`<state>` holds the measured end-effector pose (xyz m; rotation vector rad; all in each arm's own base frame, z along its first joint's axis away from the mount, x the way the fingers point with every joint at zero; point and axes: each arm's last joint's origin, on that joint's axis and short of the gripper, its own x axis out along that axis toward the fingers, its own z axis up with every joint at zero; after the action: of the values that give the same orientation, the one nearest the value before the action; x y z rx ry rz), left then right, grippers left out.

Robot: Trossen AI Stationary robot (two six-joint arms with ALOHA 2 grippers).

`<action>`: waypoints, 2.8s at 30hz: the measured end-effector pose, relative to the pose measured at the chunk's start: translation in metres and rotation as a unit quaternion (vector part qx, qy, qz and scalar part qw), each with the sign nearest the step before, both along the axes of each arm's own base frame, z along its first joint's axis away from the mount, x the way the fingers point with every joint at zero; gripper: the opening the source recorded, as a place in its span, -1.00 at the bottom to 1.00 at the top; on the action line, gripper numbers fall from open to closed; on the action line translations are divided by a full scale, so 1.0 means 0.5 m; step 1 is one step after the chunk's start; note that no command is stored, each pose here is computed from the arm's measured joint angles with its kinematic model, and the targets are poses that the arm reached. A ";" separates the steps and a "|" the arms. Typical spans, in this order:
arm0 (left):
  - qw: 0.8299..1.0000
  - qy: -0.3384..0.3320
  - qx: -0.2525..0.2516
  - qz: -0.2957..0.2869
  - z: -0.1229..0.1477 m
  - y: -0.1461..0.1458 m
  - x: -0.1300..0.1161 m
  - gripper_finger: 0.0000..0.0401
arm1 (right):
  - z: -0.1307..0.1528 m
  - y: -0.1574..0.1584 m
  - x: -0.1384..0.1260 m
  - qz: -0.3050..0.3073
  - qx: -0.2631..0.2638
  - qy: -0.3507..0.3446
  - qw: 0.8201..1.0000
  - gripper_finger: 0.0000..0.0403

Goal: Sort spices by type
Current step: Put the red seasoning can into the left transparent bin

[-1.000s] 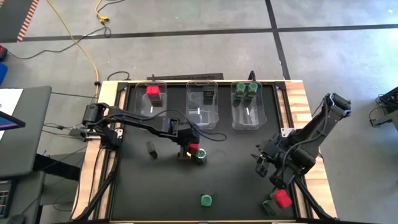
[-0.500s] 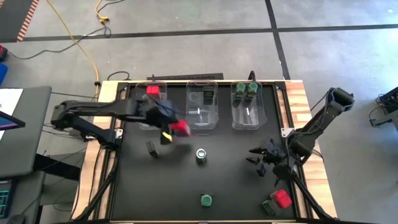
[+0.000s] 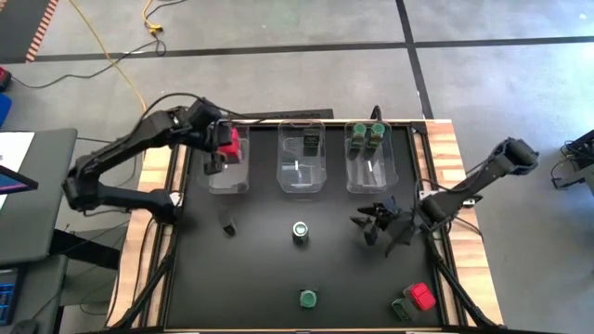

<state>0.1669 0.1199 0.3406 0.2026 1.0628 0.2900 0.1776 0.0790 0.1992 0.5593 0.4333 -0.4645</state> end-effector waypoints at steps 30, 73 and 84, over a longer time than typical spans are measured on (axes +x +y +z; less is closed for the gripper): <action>0.995 0.073 -0.062 -0.008 -0.214 0.144 -0.015 0.04 | 0.012 -0.030 0.024 -0.031 0.008 -0.031 0.999 0.21; 0.994 0.068 -0.082 0.000 -0.248 0.196 -0.036 0.12 | 0.011 -0.029 0.024 -0.025 0.020 -0.029 0.999 0.21; 0.992 0.081 -0.097 0.007 -0.253 0.190 -0.039 0.30 | 0.010 -0.029 0.023 -0.024 0.017 -0.025 0.999 0.21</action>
<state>0.1475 0.2148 0.2141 0.0438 1.2459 0.1837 0.1893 0.0643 0.2043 0.6140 0.3807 -0.4882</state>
